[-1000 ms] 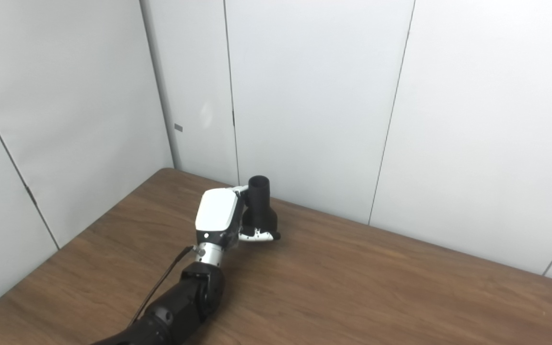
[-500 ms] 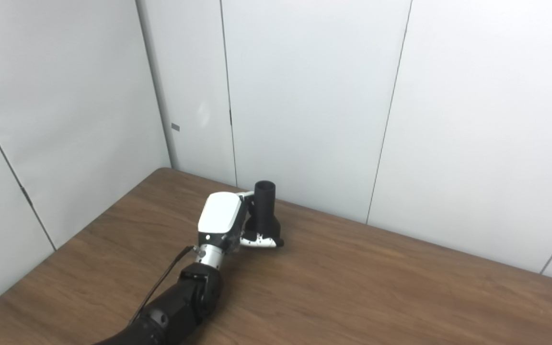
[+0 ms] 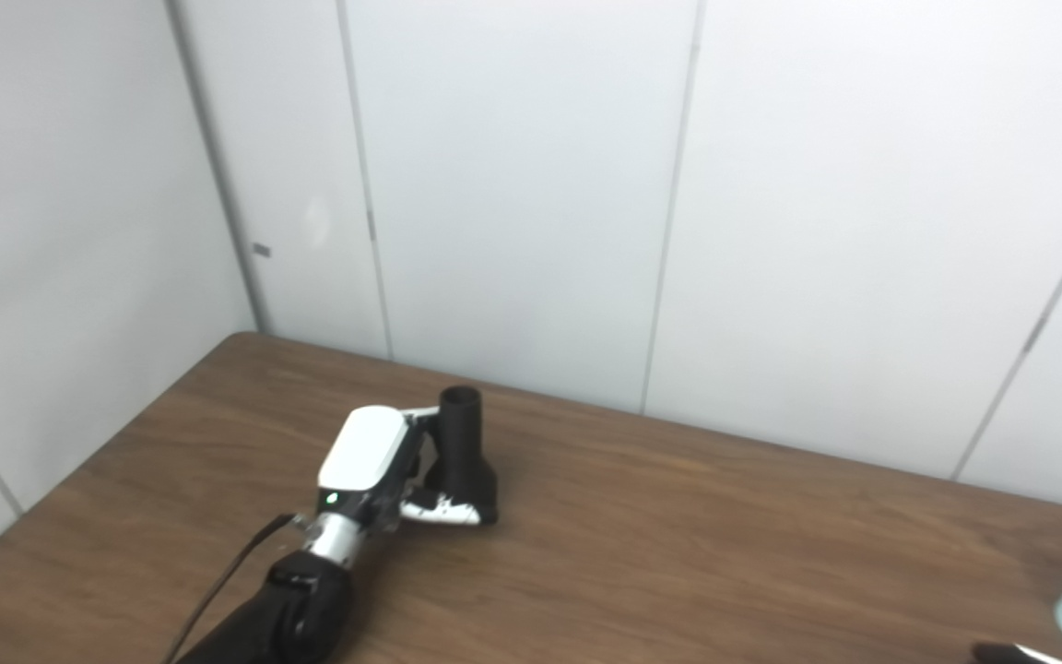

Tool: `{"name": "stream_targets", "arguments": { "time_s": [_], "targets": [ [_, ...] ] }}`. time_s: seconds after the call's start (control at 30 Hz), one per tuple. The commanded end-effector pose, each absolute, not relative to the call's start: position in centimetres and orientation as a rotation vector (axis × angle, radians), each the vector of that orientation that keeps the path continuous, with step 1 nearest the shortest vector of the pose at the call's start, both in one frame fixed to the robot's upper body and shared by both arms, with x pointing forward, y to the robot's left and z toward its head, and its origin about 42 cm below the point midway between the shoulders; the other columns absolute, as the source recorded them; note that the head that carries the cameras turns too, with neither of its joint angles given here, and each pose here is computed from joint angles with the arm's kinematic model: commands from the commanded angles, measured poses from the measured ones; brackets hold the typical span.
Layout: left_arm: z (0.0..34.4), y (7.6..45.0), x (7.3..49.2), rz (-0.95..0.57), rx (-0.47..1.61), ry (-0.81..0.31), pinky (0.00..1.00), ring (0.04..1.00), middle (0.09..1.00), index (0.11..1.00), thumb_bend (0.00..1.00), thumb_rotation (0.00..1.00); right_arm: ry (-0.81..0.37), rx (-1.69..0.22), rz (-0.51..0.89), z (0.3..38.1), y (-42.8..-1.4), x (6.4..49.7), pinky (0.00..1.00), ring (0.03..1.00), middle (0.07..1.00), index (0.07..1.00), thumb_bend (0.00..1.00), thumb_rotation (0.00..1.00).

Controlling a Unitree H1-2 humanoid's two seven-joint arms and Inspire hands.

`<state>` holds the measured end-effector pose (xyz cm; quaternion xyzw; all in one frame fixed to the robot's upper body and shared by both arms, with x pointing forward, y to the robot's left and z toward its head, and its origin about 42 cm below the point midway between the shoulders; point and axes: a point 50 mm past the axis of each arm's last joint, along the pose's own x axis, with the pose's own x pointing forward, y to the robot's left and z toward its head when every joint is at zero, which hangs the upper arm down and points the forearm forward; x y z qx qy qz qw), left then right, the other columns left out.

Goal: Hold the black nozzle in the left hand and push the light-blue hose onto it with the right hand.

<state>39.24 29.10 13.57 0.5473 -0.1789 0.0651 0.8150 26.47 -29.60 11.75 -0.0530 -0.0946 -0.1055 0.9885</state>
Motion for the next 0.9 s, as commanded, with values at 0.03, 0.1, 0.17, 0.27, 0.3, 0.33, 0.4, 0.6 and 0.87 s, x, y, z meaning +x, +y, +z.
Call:
{"name": "stream_targets", "arguments": {
  "time_s": [0.03, 0.1, 0.17, 0.27, 0.3, 0.33, 0.4, 0.6, 0.87],
  "targets": [
    [11.8, 28.1, 37.2, 0.056, 1.134, -0.37, 0.1, 0.153, 0.471, 0.48, 0.52, 0.0, -0.225, -0.086, -0.212, 12.4, -28.7, 26.3, 0.65, 0.721, 0.723, 0.683, 0.3, 0.37],
    [11.8, 27.4, 36.6, 0.021, 1.116, -0.376, 0.13, 0.185, 0.421, 0.508, 0.52, 0.0, -0.226, -0.074, -0.216, 12.6, -28.4, 26.4, 0.66, 0.722, 0.722, 0.686, 0.25, 0.24],
    [11.8, 27.0, 36.2, -0.009, 1.106, -0.377, 0.14, 0.212, 0.433, 0.515, 0.52, 0.0, -0.229, -0.063, -0.217, 12.8, -28.1, 26.4, 0.65, 0.711, 0.713, 0.678, 0.24, 0.14],
    [11.7, 25.7, 35.4, -0.058, 1.103, -0.386, 0.14, 0.204, 0.406, 0.511, 0.51, 0.0, -0.239, -0.057, -0.211, 13.0, -27.7, 26.4, 0.64, 0.706, 0.711, 0.677, 0.23, 0.03],
    [11.8, 25.5, 35.2, -0.066, 1.1, -0.388, 0.13, 0.196, 0.397, 0.509, 0.51, 0.0, -0.243, -0.055, -0.21, 13.1, -27.6, 26.5, 0.64, 0.707, 0.713, 0.677, 0.23, 0.01],
    [11.8, 25.3, 35.1, -0.073, 1.097, -0.392, 0.13, 0.188, 0.392, 0.506, 0.51, 0.0, -0.243, -0.057, -0.211, 13.1, -27.5, 26.5, 0.64, 0.705, 0.712, 0.676, 0.23, 0.01],
    [11.9, 24.6, 34.7, -0.093, 1.095, -0.405, 0.11, 0.17, 0.439, 0.491, 0.52, 0.0, -0.242, -0.063, -0.216, 13.1, -27.3, 26.6, 0.63, 0.698, 0.707, 0.673, 0.24, 0.0],
    [11.8, 23.1, 34.1, -0.15, 1.107, -0.531, 0.09, 0.141, 0.471, 0.48, 0.52, 0.0, -0.257, -0.076, -0.224, 13.4, -26.5, 26.9, 0.62, 0.687, 0.697, 0.665, 0.26, 0.08],
    [11.5, 21.3, 34.0, -0.208, 1.067, -0.581, 0.19, 0.329, 0.464, 0.546, 0.49, 0.0, -0.275, -0.064, -0.235, 13.3, -25.8, 27.4, 0.61, 0.683, 0.69, 0.66, 0.29, 0.15]
  ]
}}
